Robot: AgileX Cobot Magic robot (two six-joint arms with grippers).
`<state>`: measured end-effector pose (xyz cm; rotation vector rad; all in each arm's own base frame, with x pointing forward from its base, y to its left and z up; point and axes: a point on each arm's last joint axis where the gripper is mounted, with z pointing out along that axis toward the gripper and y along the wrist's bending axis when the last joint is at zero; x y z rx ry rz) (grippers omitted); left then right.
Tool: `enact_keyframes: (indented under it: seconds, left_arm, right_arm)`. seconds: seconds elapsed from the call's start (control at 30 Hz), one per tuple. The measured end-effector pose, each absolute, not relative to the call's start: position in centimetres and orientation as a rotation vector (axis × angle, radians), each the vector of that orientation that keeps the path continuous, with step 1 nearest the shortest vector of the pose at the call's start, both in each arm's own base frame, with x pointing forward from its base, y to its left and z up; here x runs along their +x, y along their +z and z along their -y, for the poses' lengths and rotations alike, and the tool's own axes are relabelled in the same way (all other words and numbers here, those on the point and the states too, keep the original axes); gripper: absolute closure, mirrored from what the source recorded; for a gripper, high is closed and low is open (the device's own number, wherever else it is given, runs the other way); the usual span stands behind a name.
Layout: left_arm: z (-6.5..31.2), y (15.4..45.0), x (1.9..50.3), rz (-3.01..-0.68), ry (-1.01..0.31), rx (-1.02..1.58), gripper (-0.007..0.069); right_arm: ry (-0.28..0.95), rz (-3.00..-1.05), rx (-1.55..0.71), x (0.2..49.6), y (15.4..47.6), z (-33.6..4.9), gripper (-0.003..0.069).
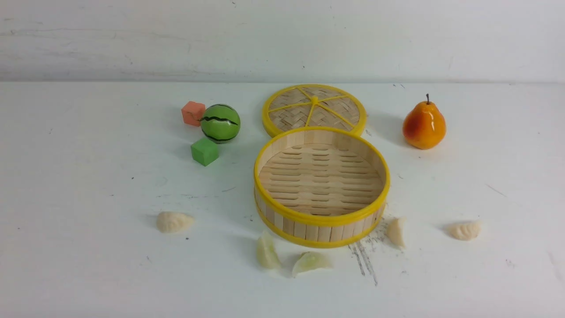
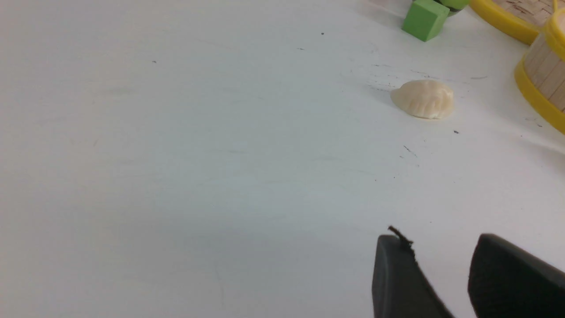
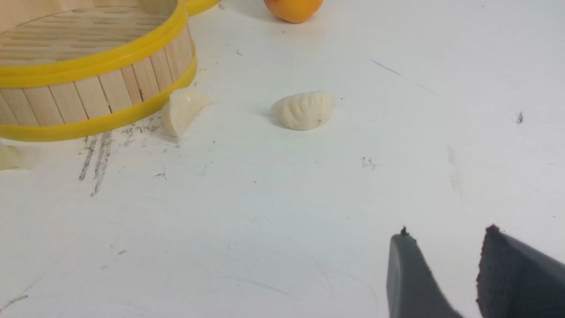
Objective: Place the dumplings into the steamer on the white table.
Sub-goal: 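Reach for and grasp a dumpling on the table with the left gripper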
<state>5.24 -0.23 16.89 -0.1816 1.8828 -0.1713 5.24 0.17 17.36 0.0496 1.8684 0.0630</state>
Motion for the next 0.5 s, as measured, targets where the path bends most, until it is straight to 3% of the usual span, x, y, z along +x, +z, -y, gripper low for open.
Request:
enact_keyframes:
  seconds: [0.5]
  left_arm:
    - [0.25,16.89,5.24,-1.883,-0.175,-0.184,0.0387]
  right_arm:
    - [0.063,-1.868,0.05,5.24,17.36,-0.17,0.0419]
